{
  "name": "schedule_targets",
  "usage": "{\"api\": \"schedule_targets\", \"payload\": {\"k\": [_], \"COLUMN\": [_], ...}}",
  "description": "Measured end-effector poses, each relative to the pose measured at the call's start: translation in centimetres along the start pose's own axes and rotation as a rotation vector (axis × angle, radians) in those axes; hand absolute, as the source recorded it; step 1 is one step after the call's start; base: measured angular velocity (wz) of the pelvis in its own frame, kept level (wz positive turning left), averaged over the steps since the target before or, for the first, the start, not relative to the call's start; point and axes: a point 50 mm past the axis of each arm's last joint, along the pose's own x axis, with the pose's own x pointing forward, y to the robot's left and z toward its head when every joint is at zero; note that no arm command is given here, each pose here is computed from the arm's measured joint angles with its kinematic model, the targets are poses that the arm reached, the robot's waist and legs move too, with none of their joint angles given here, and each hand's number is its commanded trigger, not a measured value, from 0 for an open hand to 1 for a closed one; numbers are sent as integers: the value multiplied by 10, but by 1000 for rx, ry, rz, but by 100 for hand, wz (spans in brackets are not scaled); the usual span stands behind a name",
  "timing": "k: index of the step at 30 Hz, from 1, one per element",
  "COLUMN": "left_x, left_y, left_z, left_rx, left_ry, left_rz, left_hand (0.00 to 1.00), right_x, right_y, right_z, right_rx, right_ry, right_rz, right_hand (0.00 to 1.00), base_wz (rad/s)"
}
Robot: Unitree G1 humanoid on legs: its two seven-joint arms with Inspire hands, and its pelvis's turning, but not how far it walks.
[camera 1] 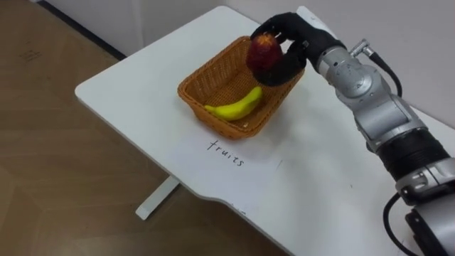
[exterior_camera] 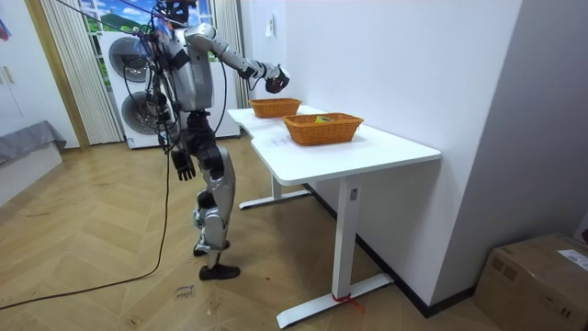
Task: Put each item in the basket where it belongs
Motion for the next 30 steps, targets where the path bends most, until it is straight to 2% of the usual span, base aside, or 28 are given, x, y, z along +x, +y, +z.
{"api": "schedule_targets", "payload": {"k": [30], "left_x": [-1], "left_y": [3], "left_z": [-1], "left_rx": [0], "left_ry": [-5], "left_rz": [47], "left_hand": [0], "right_x": [0], "right_y": [-1], "right_z": [0], "right_rx": [2], "right_ry": [0], "right_rz": [-13], "right_hand": [0], "base_wz": [0]}}
